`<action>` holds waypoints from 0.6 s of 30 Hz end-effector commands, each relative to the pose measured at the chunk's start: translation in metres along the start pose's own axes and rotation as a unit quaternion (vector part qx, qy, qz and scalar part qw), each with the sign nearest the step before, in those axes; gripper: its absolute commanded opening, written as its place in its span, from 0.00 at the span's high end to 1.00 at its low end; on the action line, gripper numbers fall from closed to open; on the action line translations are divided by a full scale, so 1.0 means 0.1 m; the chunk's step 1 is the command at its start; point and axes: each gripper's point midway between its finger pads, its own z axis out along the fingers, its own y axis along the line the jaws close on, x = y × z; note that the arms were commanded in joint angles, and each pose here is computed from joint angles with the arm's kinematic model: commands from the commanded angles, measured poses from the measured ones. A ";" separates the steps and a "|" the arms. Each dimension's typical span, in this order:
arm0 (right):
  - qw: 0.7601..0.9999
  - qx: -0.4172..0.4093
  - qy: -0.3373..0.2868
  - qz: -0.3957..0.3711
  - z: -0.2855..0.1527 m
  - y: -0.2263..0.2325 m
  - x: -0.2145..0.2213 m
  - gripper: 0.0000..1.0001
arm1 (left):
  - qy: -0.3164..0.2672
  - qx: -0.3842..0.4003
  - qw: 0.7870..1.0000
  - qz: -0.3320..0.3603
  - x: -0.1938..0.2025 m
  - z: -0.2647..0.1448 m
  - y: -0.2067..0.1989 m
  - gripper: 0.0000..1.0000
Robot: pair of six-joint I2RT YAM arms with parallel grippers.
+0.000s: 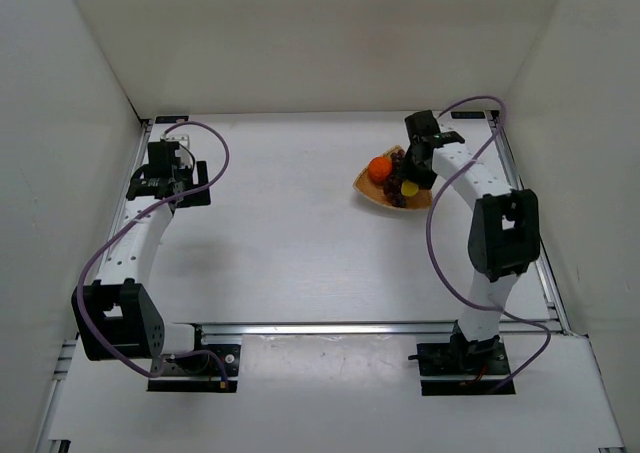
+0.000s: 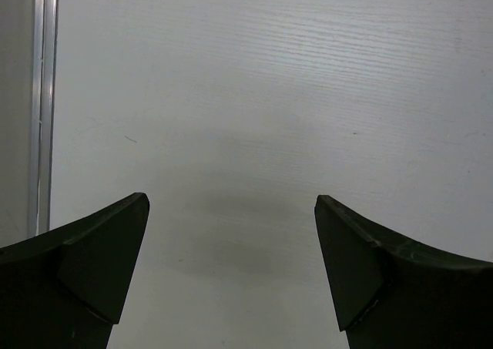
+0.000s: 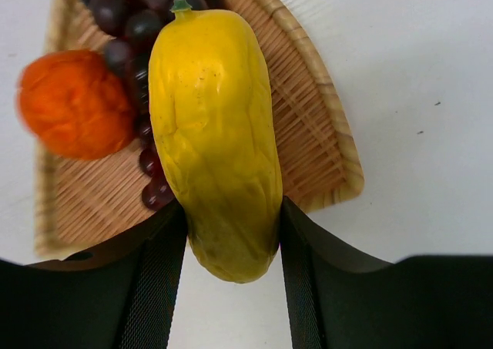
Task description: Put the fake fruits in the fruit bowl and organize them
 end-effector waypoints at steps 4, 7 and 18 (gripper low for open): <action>0.999 0.030 0.024 -0.009 0.05 -0.15 -0.04 0.80 | -0.016 0.012 1.000 -0.015 -0.09 -0.11 0.01 0.00; 0.999 0.018 0.038 -0.027 0.06 -0.14 0.03 0.39 | -0.017 0.016 1.000 -0.015 -0.07 -0.12 0.00 0.00; 0.996 -0.025 -0.077 0.021 -1.13 -0.51 -0.35 0.00 | -0.021 0.016 1.000 -0.015 -0.10 -0.13 0.00 0.00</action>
